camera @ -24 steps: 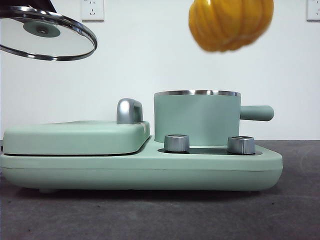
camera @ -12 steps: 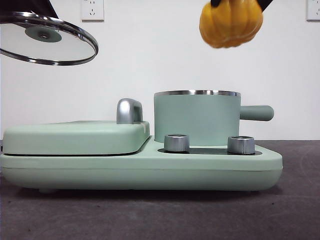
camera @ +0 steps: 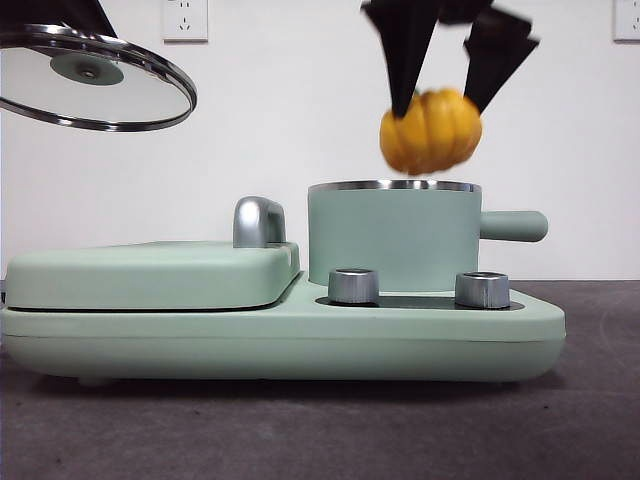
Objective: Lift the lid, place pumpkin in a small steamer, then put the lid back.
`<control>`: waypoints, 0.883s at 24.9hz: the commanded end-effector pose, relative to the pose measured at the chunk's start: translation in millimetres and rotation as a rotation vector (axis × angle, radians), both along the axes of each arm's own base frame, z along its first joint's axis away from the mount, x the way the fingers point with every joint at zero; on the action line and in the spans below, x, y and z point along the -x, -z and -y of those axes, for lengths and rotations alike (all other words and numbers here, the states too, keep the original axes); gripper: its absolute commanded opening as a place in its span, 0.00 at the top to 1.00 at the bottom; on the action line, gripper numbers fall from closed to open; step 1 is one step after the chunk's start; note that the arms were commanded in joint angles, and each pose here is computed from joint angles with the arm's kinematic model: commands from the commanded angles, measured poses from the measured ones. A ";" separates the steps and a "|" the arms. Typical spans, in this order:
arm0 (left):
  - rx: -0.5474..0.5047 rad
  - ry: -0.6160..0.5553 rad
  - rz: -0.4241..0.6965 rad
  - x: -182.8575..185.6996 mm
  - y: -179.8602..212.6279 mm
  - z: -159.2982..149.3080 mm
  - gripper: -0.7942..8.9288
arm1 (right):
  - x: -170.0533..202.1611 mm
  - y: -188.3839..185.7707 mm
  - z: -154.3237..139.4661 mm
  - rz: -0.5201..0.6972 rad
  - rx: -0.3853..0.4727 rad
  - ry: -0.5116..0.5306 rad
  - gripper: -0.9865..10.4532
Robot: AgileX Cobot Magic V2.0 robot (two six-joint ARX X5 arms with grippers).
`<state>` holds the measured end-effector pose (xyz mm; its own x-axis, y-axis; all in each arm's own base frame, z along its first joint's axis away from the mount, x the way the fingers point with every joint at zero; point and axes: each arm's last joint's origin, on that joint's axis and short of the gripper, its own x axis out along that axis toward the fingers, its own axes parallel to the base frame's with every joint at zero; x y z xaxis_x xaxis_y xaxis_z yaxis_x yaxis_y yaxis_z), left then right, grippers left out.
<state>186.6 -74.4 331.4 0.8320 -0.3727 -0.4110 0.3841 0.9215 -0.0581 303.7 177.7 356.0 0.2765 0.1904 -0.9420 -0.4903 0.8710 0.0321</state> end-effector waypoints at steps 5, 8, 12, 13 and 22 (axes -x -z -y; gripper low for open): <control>0.005 0.006 0.040 -1.9 -6.6 1.1 0.91 | -21.2 22.6 -12.4 -0.102 0.047 -0.025 0.59; 0.005 0.006 0.040 -1.9 -6.6 1.1 0.91 | -34.7 37.0 -20.7 -0.099 0.031 -0.042 0.59; 0.005 0.004 0.040 -2.1 -6.6 0.7 0.91 | -47.6 54.0 -28.0 -0.105 0.010 -0.049 0.59; 0.004 0.003 0.040 -2.1 -6.6 0.5 0.91 | -49.4 56.7 -28.7 -0.107 0.012 -0.049 0.59; -0.001 0.005 0.043 -2.2 -6.6 0.4 0.91 | -66.1 81.7 -37.5 -0.104 0.008 -0.054 0.59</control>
<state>187.0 -73.6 331.3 0.8335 -0.3688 -0.4114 0.3814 0.9228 -0.0546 366.7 210.6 274.9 0.1615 0.1872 -0.9689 -0.5119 0.8553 0.0799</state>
